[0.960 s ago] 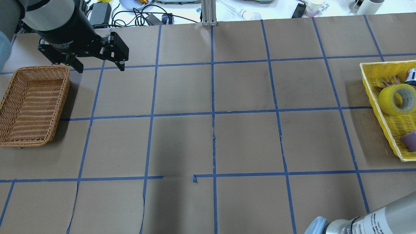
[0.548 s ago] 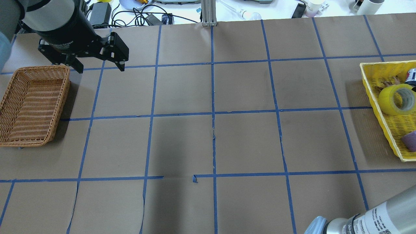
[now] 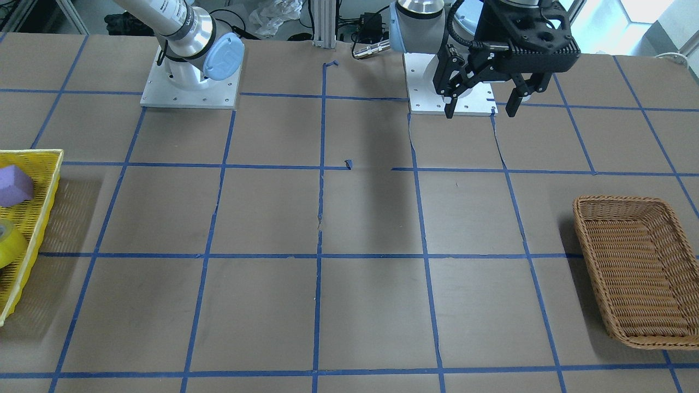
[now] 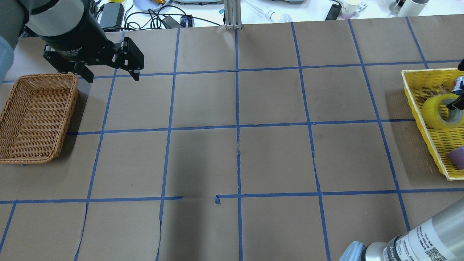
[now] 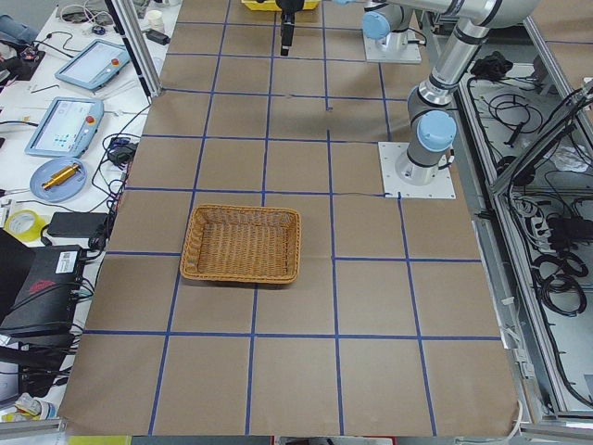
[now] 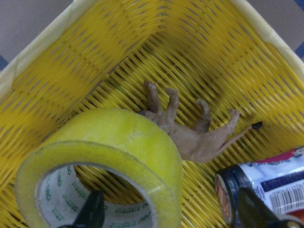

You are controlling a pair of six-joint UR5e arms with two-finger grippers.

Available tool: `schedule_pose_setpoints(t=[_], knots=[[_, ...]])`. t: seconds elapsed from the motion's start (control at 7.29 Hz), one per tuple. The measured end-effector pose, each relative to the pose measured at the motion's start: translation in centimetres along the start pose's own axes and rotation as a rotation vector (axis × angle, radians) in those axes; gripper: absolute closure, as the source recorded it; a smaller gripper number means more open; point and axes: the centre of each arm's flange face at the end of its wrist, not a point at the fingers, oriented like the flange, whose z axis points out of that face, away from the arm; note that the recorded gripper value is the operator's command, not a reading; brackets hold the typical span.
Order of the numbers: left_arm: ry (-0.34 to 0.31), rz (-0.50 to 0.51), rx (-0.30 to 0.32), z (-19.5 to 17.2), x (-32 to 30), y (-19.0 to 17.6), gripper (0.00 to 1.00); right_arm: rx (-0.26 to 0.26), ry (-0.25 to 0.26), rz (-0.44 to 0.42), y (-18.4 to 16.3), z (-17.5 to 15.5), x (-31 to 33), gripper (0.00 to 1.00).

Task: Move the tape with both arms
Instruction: 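Grasp the yellow tape roll by its rim with the right gripper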

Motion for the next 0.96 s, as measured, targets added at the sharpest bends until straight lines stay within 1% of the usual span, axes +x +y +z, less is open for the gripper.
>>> schedule_pose_setpoints(t=[0.14,0.27,0.41,0.69,0.82,0.96], knots=[[-0.001,0.0,0.001,0.0,0.0,0.0,0.0,0.006,-0.007,-0.009,0.0,0.4,0.0,0.53],[-0.003,0.001,0.002,-0.1,0.0,0.0,0.0,0.01,-0.011,-0.013,-0.1,0.5,0.0,0.85],[-0.004,0.0,0.002,-0.1,0.0,0.0,0.0,0.009,-0.011,-0.013,-0.1,0.5,0.0,1.0],[-0.003,0.0,0.001,0.0,0.0,0.0,0.0,-0.004,-0.005,-0.012,0.0,0.0,0.0,1.0],[-0.003,0.0,0.002,-0.1,0.0,0.0,0.0,-0.02,0.006,-0.009,0.1,-1.0,0.0,1.0],[-0.003,0.0,0.002,-0.1,0.0,0.1,0.0,-0.037,0.023,-0.002,0.2,-2.8,-0.3,1.0]])
